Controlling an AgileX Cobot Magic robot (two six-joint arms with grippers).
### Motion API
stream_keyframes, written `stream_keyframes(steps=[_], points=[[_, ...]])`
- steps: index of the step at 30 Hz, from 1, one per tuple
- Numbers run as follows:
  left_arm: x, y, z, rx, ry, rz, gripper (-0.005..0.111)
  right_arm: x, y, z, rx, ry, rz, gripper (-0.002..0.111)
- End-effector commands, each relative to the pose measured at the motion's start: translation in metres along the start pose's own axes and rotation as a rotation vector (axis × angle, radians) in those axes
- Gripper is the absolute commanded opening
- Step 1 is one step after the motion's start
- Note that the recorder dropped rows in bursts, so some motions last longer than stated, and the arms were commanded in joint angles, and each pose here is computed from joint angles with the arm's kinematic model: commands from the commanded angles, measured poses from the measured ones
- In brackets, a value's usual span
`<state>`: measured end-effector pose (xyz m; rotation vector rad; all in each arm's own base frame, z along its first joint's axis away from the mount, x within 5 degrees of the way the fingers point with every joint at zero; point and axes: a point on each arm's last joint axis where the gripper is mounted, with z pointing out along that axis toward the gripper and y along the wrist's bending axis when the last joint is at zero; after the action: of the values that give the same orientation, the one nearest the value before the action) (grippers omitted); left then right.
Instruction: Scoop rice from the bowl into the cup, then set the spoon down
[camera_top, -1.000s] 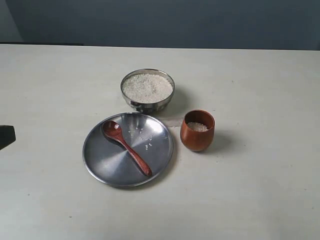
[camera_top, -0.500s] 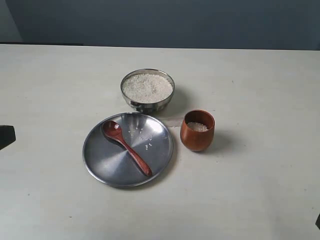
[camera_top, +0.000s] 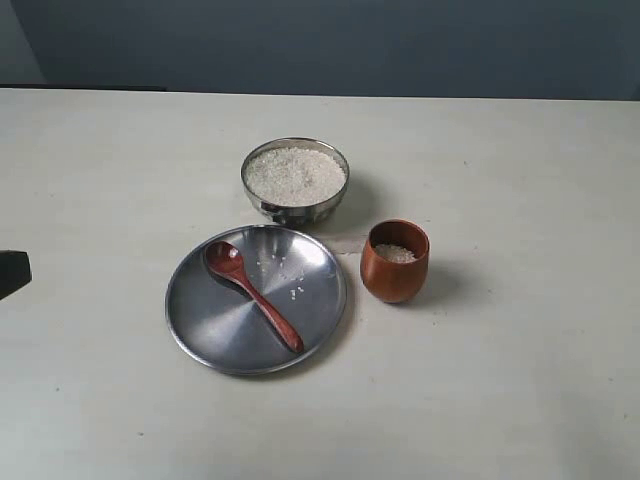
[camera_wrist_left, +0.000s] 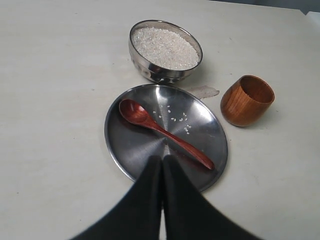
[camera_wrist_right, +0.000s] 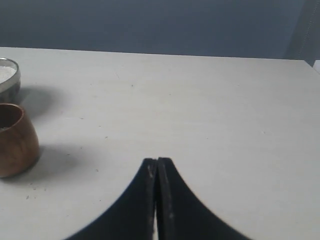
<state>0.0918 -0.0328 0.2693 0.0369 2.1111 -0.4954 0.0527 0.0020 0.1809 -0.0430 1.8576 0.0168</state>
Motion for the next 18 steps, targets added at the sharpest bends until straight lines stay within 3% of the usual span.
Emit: stream_keyframes(steps=[1,18], points=[[-0.0019,-0.0002,-0.0002,-0.001,-0.004,0.003,0.000,0.0000,-0.0009,0.0003,0.015,-0.015,-0.001,0.000],[-0.0019,-0.0002,-0.0002,-0.001,-0.004,0.003,0.000,0.0000,-0.0016,0.0003,0.024,-0.015,-0.031,0.000]])
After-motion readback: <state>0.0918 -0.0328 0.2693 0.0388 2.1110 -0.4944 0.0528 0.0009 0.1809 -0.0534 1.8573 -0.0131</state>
